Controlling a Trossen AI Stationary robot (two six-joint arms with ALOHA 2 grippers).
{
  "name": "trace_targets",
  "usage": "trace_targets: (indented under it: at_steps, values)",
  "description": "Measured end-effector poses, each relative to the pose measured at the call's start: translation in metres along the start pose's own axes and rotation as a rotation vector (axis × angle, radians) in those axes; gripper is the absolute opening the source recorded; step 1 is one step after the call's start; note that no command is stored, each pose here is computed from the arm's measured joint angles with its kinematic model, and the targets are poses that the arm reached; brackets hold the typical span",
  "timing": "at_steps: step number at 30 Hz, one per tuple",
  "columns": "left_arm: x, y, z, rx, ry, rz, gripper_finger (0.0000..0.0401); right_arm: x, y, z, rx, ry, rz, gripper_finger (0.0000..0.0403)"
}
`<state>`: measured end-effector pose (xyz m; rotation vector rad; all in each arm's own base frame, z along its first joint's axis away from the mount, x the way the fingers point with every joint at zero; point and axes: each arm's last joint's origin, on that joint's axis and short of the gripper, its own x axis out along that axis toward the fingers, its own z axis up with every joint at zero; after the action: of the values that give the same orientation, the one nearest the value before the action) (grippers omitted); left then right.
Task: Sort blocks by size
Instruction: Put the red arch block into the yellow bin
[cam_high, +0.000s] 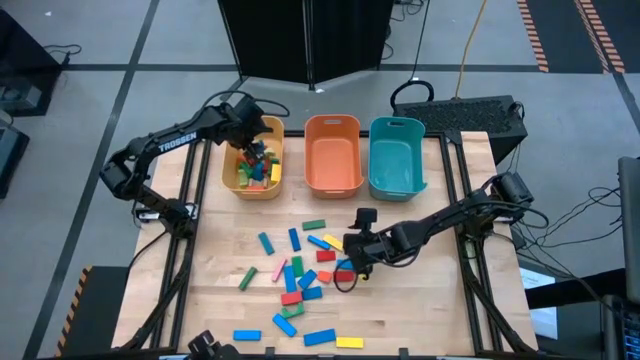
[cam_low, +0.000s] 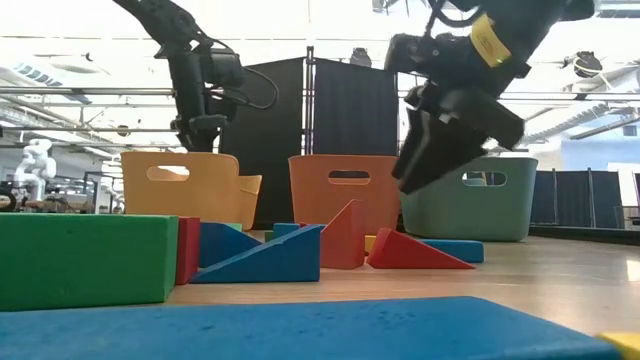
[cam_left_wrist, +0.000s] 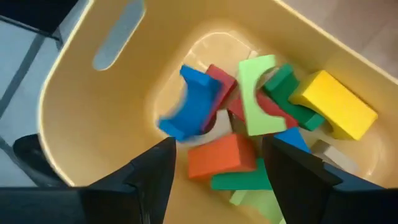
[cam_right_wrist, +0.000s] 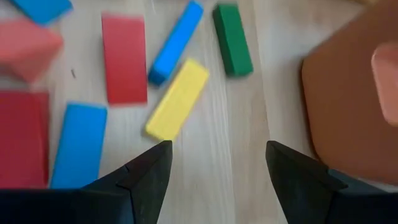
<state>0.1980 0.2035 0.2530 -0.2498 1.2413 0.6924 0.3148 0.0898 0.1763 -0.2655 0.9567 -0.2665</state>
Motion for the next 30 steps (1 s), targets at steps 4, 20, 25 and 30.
trace_targets:
  at_steps: [4,20,25,30]
  values:
    - [0.000,-0.002,0.000,-0.006,-0.005,-0.026,0.0242,0.002,-0.002,0.010,-0.007,-0.072,0.070,0.0247]
    - [-0.013,-0.070,0.008,0.176,-0.076,-0.135,0.0242,0.044,0.010,0.023,0.000,-0.216,0.267,0.0247]
    - [-0.021,-0.105,0.004,0.236,-0.089,-0.156,0.0242,0.050,0.013,0.021,-0.001,-0.212,0.269,0.0247]
    - [-0.033,-0.142,-0.006,0.286,-0.109,-0.134,0.0242,0.049,0.014,0.024,0.010,-0.240,0.273,0.0247]
